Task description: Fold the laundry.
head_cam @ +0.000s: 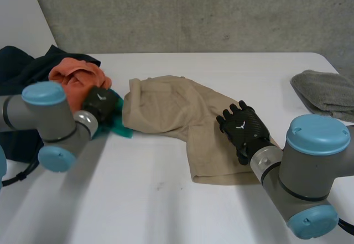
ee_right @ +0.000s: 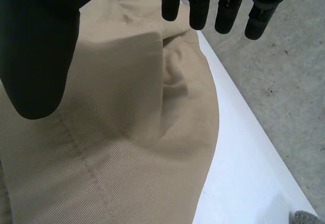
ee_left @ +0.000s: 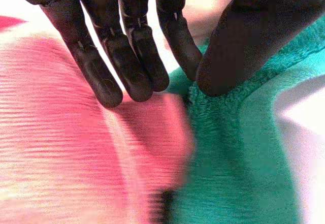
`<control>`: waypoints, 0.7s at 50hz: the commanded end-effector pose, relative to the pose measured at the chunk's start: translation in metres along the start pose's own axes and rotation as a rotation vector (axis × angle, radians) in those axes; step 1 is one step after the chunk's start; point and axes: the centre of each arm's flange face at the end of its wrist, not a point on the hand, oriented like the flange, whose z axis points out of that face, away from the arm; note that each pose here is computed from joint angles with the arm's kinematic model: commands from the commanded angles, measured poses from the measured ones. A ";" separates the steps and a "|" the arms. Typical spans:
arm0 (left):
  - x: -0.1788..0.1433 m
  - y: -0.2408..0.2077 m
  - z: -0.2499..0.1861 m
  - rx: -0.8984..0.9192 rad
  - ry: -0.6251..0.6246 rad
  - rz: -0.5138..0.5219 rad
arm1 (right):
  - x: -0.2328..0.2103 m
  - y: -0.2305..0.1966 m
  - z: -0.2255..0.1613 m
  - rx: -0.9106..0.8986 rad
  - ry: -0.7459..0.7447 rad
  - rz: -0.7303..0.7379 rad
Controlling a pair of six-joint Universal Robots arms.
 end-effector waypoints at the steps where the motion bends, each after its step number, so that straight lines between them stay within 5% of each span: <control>1: -0.142 0.010 0.017 -0.085 -0.625 -0.032 | 0.000 0.000 0.000 0.000 0.001 0.000; 3: -0.161 0.016 0.013 -0.104 -0.710 -0.041 | -0.001 0.000 -0.001 0.000 -0.001 -0.001; 7: -0.160 -0.002 0.009 -0.018 -0.657 -0.055 | -0.002 0.000 -0.001 -0.001 -0.004 -0.001; 16: -0.107 -0.014 -0.007 0.035 -0.412 -0.088 | -0.001 0.000 -0.001 -0.004 -0.002 -0.001; 27: -0.068 -0.047 -0.052 0.023 -0.279 -0.102 | 0.009 -0.009 -0.002 0.024 0.023 0.004; 35: 0.007 -0.093 -0.096 0.147 -0.036 -0.089 | 0.050 -0.023 -0.010 0.000 0.072 0.023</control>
